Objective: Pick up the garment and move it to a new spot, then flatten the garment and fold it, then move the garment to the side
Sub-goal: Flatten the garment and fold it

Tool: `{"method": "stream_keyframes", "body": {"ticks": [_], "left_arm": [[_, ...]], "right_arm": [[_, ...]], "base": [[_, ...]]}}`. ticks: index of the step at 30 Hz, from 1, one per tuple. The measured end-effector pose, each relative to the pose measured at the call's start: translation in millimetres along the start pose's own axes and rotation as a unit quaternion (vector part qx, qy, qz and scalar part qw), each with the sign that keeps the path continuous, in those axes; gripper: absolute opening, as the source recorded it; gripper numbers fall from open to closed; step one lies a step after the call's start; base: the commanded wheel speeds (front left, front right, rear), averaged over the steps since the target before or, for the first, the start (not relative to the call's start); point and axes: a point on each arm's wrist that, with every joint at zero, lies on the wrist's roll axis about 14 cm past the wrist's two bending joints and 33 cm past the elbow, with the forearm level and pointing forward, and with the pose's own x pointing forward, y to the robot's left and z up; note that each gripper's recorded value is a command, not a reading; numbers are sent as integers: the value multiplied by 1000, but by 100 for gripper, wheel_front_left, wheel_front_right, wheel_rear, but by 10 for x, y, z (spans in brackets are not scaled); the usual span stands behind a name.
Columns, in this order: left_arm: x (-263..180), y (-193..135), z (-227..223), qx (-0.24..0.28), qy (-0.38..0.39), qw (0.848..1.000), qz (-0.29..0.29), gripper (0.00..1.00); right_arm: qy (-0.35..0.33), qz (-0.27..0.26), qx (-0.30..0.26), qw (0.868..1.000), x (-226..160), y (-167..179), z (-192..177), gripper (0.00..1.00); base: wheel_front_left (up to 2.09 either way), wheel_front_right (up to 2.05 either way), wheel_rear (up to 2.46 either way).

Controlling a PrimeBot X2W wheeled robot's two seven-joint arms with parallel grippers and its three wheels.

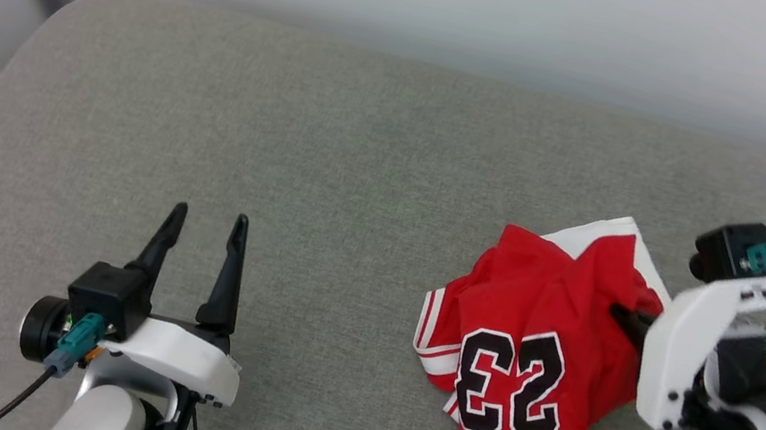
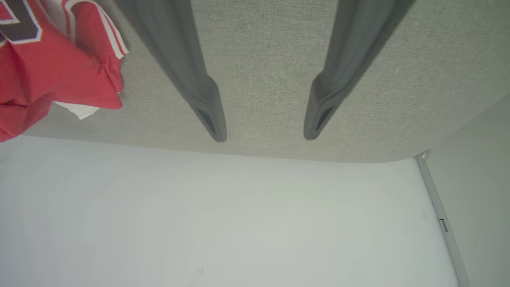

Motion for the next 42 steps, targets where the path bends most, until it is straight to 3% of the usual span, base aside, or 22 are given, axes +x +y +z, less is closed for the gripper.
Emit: {"method": "stream_keyframes", "body": {"ticks": [3, 6, 12, 15, 16, 17, 23, 31, 36, 42], "left_arm": [[-39, -86, 19, -3, -3, 1000, -15, 100], [-84, -127, 27, -1, -3, 1000, -24, 100], [-142, -200, 18, 2, 3, 999, -39, 100], [-151, -226, 16, 3, 6, 999, -42, 100], [-154, -235, 11, 3, 9, 999, -44, 100], [-162, -238, 6, 1, 10, 999, -44, 100], [-214, -226, -20, -1, 17, 999, -40, 100], [-251, -196, -7, -1, 18, 999, -35, 100], [-208, -189, 0, -1, 17, 999, -33, 100], [-30, -251, 49, -4, 3, 999, -42, 100]], "right_arm": [[-18, -15, -4, 1000, -243, -20, -123, 0], [2, -34, 20, 999, -461, -40, -507, 0], [87, -50, 131, 986, -758, 94, -1566, 0], [111, -52, 172, 977, -803, 168, -1899, 2], [108, -53, 178, 977, -799, 183, -1938, 84], [99, -52, 185, 976, -789, 192, -1944, 100], [-52, -73, 167, 982, -800, 94, -1450, 100], [-197, -117, 143, 963, -983, -219, -880, 100], [-213, -139, 126, 959, -939, -507, -648, 100], [-148, -146, 112, 972, -612, -863, -489, 100]], "base": [[0, 0, 0], [0, 0, 0], [0, 0, 0], [0, 0, 0], [0, 0, 0], [0, 0, 0], [0, 0, 0], [0, 0, 0], [0, 0, 0], [0, 0, 0]]}}
